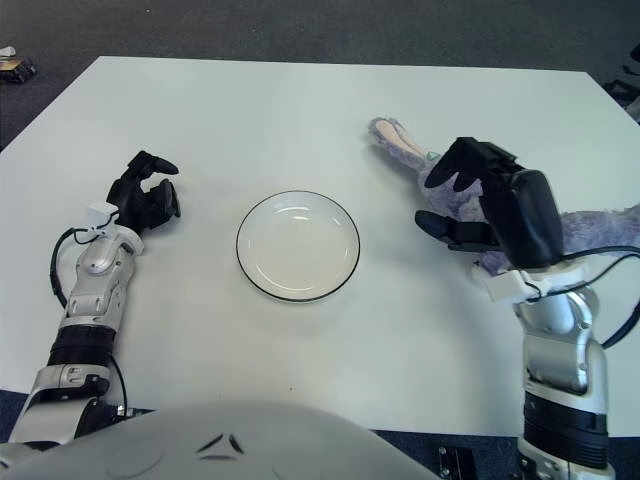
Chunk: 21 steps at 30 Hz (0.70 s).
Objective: Put the doll into the plate.
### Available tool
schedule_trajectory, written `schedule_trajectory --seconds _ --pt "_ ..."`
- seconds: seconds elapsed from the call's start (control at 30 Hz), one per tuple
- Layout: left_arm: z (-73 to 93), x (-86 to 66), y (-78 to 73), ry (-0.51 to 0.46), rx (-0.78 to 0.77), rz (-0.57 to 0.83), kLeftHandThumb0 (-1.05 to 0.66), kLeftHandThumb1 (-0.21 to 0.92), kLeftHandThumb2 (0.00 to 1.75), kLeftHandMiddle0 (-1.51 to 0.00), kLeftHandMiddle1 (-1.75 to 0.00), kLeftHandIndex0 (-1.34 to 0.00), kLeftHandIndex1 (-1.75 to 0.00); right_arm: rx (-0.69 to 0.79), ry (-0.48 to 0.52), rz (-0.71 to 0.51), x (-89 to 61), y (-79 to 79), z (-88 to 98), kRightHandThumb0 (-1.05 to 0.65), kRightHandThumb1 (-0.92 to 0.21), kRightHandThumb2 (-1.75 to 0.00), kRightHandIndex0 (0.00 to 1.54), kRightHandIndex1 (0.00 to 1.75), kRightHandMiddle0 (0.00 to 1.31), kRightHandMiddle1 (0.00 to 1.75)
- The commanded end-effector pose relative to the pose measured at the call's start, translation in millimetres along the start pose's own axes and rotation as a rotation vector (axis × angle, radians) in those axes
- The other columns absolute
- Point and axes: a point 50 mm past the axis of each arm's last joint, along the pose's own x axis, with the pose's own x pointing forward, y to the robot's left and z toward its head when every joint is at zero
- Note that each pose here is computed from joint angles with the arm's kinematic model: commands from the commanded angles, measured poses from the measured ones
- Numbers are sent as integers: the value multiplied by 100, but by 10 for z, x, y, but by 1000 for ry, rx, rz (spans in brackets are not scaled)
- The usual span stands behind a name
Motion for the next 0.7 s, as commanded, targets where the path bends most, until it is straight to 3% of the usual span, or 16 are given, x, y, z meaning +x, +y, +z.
schedule_trajectory --seconds 0.0,0.1,0.3,0.37,0.5,0.67 --pt "-213 -107 -7 99 -9 10 -39 66 88 -102 -175 -35 -175 -179 -33 5 12 -184 67 -60 -61 -74 19 116 15 139" --pt "-215 -104 0 97 -8 8 -38 66 88 -102 -175 -35 -175 -249 4 61 15 -200 58 -77 -61 -70 6 89 4 118" --pt "-218 -105 6 95 -14 5 -38 67 87 -103 -175 -35 -175 -244 120 187 -3 -211 -14 -86 -65 -61 1 57 0 93" --pt "-220 -104 6 95 -16 5 -38 67 88 -103 -175 -35 -175 -270 156 204 -6 -242 -34 -90 -72 -51 0 43 0 80" --pt "-222 -103 6 94 -19 6 -39 65 90 -104 -175 -36 -175 -311 182 220 -6 -287 -24 -97 -85 -36 0 28 0 63" --pt "-221 -98 14 93 -18 9 -39 64 90 -105 -175 -36 -175 -345 199 253 14 -342 -1 -101 -91 -34 0 16 0 48"
